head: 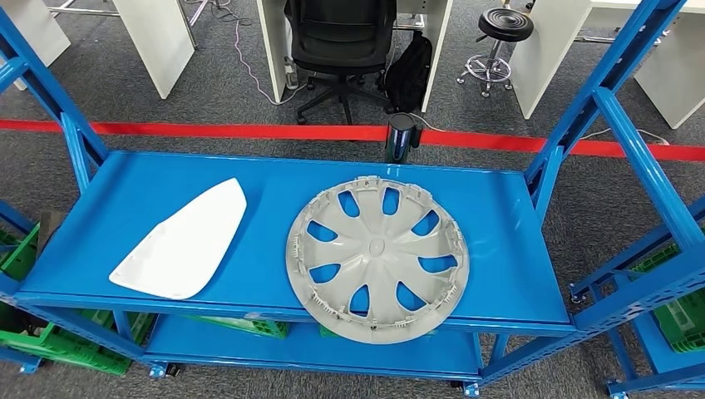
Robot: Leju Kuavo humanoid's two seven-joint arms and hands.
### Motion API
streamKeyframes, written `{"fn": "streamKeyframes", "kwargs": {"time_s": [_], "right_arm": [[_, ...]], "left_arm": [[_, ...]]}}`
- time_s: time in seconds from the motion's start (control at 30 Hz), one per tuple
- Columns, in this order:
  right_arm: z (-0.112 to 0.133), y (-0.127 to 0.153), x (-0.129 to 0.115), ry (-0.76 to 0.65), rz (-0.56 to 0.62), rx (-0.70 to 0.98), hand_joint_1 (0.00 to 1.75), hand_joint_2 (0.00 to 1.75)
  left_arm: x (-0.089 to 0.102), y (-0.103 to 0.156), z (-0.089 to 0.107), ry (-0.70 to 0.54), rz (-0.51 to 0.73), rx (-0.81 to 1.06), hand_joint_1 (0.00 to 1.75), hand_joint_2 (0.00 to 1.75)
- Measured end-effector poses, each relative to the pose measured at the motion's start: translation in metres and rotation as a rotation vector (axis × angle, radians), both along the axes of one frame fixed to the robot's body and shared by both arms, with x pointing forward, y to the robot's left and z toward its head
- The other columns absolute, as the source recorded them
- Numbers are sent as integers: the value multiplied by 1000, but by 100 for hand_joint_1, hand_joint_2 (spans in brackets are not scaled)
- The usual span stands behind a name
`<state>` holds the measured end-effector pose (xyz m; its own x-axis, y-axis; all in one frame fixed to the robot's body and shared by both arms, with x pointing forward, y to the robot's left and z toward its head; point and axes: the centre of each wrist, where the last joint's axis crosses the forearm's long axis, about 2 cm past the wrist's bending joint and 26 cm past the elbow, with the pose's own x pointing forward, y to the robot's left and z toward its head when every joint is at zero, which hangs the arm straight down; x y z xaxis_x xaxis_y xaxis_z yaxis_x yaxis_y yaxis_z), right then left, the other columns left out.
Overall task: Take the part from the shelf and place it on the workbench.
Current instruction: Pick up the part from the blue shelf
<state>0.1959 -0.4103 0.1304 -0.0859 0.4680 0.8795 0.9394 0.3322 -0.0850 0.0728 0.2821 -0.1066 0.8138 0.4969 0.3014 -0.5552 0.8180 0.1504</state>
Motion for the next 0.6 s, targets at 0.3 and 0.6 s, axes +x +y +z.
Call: {"fn": "streamKeyframes", "kwargs": {"time_s": [0.3, 0.6], "right_arm": [[21, 13, 2, -31, 42, -80, 0, 0], [37, 25, 5, -41, 81, -141, 0, 0]], "left_arm": [[0, -1, 0, -3, 0, -1, 0, 0], [0, -2, 0, -6, 4, -4, 0, 0]]}}
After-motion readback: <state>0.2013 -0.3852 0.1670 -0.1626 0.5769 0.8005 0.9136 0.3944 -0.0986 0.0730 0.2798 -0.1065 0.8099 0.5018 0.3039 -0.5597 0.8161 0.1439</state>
